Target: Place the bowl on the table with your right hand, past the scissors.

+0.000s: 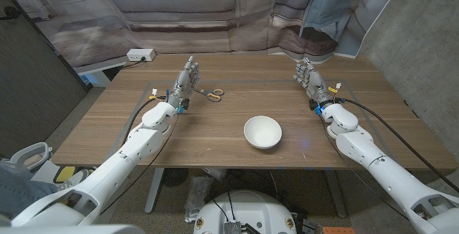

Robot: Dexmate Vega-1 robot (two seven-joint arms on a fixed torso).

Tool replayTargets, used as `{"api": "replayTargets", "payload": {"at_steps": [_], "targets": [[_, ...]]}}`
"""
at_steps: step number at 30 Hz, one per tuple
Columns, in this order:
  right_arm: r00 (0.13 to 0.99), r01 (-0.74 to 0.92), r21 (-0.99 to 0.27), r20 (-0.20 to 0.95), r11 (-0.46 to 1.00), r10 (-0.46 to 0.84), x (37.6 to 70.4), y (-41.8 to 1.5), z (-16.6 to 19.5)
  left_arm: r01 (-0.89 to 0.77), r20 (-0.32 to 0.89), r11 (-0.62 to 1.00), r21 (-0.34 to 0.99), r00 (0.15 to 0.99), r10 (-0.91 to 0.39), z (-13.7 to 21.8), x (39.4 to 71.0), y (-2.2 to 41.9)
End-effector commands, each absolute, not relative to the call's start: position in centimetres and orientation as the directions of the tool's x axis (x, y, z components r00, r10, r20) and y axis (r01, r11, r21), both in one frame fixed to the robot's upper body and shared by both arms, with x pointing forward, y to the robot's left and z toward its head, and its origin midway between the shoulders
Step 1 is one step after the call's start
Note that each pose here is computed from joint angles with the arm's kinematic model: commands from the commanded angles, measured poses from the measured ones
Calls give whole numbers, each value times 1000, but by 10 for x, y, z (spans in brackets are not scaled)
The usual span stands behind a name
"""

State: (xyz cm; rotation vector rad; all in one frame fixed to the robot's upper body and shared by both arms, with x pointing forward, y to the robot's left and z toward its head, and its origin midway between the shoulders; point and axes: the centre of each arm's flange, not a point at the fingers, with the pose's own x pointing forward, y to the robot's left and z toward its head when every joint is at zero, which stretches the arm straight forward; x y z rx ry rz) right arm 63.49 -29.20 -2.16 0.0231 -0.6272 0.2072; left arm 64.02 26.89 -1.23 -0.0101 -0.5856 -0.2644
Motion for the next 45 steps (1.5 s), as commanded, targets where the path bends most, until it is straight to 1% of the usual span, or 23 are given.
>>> {"api": "replayTargets", "payload": {"at_steps": [1, 7, 17, 31, 45], "targets": [[764, -212, -67, 611, 975, 208, 623, -290, -20, 251, 550, 965, 70, 798, -247, -13, 634, 271], [756, -216, -77, 617, 973, 217, 618, -287, -18, 255, 586, 967, 14, 781, -215, -19, 634, 271], [740, -202, -107, 635, 974, 223, 607, -289, -14, 269, 578, 963, 31, 781, -237, -20, 634, 271], [734, -190, -90, 648, 978, 202, 600, -296, -15, 282, 591, 958, 46, 765, -254, -14, 632, 268], [696, -201, -127, 679, 971, 233, 584, -297, -13, 287, 587, 956, 63, 764, -268, -11, 629, 264]]}}
